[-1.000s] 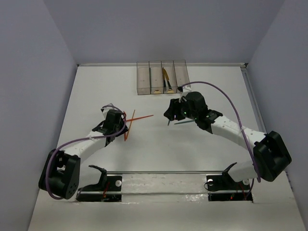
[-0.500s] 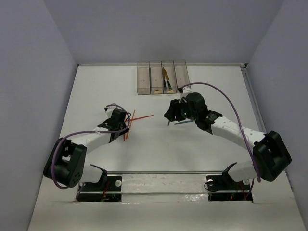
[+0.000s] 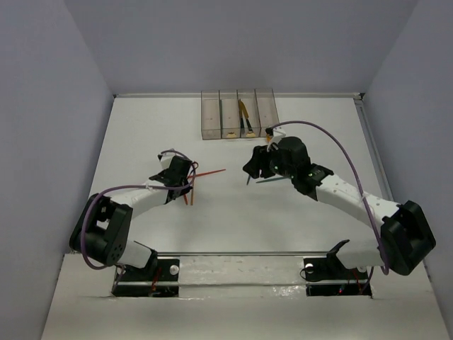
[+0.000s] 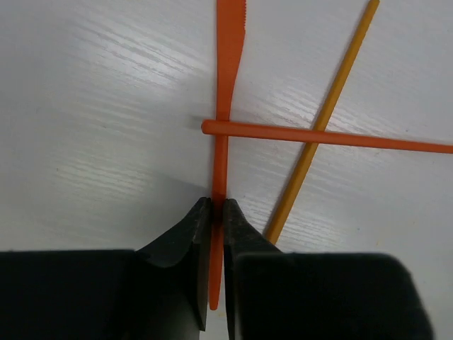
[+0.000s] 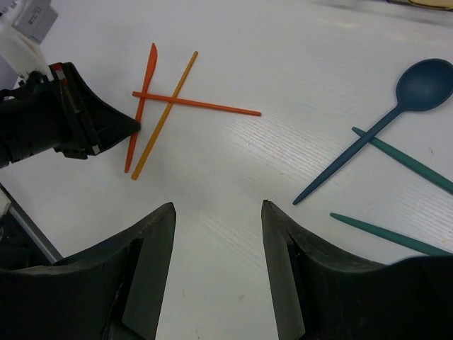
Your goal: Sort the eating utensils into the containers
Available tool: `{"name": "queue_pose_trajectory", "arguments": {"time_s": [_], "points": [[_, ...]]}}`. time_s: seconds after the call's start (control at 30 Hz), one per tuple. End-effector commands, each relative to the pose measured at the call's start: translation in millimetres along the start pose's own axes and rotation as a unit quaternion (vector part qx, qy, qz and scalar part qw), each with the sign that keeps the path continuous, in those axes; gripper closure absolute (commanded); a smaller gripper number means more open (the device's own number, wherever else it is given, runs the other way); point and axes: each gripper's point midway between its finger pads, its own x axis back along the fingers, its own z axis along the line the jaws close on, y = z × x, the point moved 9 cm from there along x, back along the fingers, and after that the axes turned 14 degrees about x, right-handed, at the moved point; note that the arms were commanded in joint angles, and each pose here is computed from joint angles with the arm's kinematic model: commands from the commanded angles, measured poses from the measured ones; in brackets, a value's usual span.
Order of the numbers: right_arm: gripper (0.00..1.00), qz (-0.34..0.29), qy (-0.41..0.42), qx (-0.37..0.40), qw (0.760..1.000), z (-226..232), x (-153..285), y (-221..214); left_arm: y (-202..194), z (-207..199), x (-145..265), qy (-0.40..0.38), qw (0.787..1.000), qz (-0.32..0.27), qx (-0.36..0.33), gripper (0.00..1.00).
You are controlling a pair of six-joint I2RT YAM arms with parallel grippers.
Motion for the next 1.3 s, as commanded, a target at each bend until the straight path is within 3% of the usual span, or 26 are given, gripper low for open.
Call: {"name": "queue_pose_trajectory", "arguments": {"time_s": [0.0, 0.27, 0.77, 1.03, 1.27], "points": [[0.42, -0.051, 0.008, 0.017, 0.998, 7.1, 12.7, 16.6, -17.4, 26.5, 5.1, 0.08, 0.995, 0.05, -0.041, 1.0], [0.42, -0.074, 0.011, 0.022, 0.997, 10.4, 28.1, 22.3, -11.2, 27.8, 16.1, 0.097, 0.993, 0.049, -0.045, 1.0], [0.42, -0.079, 0.027, 0.021, 0.996, 13.6, 31.4, 23.2, 34.0, 13.6, 68.4, 0.068, 0.997, -0.047, 0.008, 1.0], [0.41, -0.099, 0.002, 0.018, 0.995, 11.1, 39.7, 26.4, 80.5, -37.9, 103.8, -0.028, 0.996, -0.082, 0.018, 1.0], [0.41, -0.105, -0.056, 0.009, 0.993, 3.6, 54.2, 27.8, 110.4, -135.4, 122.4, -0.151, 0.984, -0.089, -0.011, 1.0]]}}
